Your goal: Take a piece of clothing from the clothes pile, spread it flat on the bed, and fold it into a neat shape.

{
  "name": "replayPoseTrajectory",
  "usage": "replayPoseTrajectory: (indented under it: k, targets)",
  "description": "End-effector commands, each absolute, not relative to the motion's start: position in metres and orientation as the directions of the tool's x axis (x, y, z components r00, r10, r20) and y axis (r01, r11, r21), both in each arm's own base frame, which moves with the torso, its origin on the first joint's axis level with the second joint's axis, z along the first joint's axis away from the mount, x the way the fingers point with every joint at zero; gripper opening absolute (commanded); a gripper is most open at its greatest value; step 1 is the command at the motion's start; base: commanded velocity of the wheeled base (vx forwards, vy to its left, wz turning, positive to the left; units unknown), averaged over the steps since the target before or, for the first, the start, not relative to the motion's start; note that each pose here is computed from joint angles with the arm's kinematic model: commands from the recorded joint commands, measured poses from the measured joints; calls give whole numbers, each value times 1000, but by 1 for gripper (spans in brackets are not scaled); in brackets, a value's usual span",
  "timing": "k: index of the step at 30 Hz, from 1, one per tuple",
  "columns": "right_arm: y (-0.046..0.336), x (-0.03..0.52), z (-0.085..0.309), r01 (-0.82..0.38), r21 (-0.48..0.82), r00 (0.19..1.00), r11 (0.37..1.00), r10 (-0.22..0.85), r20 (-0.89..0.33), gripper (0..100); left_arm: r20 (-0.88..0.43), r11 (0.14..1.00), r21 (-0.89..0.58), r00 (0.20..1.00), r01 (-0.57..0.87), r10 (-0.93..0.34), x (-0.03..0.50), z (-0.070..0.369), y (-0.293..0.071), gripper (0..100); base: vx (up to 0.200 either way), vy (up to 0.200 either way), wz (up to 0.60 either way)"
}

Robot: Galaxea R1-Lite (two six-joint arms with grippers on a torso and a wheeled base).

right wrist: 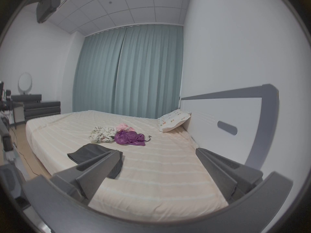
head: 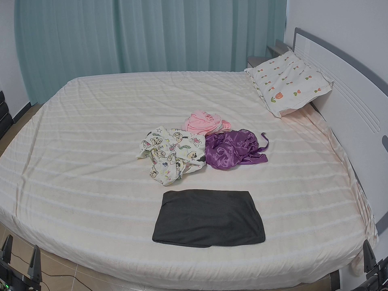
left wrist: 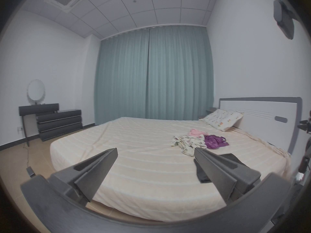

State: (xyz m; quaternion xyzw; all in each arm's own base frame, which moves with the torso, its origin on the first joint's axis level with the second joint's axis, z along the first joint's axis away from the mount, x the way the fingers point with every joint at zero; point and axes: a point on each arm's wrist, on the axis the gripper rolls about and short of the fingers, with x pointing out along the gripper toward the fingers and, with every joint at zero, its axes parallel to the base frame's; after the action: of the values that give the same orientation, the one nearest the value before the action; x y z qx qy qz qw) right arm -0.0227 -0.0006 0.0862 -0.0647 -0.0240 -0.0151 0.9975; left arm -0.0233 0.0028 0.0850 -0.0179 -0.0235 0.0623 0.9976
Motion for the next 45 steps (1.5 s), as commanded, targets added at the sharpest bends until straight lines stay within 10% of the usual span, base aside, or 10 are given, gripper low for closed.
replayPoseTrajectory:
  k: [1,45]
  targets:
    - [0,-23,76,-3,-32,1000,999,3,-8,100,-3,999,-46,1000,-28,28,-23,76,1,100,0,0,0]
    - [0,-23,76,-11,-17,1000,1000,11,2,100,5,999,-32,1000,-3,3,-23,77,0,100,0,0,0]
